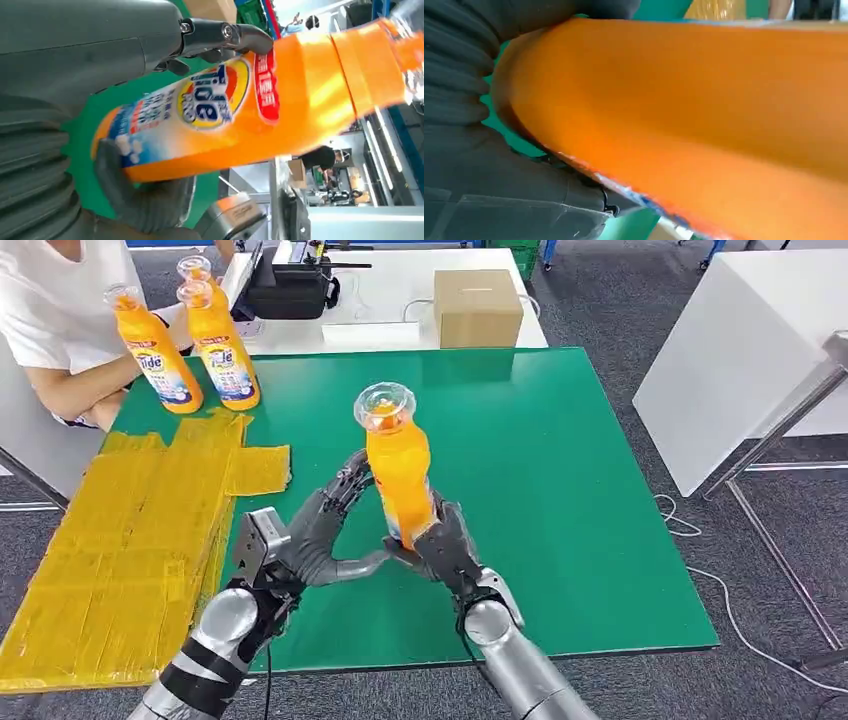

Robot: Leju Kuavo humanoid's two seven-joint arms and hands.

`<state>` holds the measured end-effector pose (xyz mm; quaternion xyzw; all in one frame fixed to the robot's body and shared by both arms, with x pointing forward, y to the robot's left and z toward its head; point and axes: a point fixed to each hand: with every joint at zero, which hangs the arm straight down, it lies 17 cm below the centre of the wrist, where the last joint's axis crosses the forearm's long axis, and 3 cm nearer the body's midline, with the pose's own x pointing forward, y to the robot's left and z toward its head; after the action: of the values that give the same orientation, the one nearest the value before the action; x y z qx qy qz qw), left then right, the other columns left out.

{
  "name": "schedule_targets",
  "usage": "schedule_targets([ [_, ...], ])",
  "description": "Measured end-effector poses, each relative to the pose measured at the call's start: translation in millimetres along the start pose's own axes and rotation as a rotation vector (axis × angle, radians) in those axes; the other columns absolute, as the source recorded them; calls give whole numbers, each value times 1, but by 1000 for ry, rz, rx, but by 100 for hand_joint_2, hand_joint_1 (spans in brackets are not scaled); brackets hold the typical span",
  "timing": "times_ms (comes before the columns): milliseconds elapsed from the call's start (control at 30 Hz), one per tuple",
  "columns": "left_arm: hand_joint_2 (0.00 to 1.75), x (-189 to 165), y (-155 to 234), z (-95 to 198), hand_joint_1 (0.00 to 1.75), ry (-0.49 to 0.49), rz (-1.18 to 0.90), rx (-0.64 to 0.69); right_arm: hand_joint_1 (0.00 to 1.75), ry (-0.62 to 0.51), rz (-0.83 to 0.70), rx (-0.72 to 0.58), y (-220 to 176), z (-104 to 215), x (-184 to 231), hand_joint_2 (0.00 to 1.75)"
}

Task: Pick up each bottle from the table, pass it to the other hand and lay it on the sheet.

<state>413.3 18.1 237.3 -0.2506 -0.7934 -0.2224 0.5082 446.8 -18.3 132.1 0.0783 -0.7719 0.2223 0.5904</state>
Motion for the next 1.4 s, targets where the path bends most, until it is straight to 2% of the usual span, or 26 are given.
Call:
schedule_targets([
  [233, 175, -4, 5, -2, 0, 12, 10, 11, 175, -12, 32, 96, 41, 9, 3, 175],
  [700, 175, -21, 10, 2, 0, 51, 35, 28, 175, -4, 72, 134, 60, 16, -5, 175],
  [733, 175, -21, 10, 2, 19, 53, 39, 30, 175, -3, 72, 134, 60, 16, -5, 175],
  [767, 175, -22, 10, 3, 175, 54, 42, 32, 175, -1, 73, 136, 61, 16, -6, 175],
  [1333, 175, -25, 25, 3, 175, 51, 48, 121, 175, 2, 88, 107, 58, 16, -9, 175],
  [1367, 175, -24, 27, 3, 175, 46, 32, 129, 164, -2, 90, 102, 57, 16, -7, 175],
  [1400, 175, -23, 29, 3, 175, 41, 15, 138, 51, -6, 90, 97, 55, 15, -6, 175],
])
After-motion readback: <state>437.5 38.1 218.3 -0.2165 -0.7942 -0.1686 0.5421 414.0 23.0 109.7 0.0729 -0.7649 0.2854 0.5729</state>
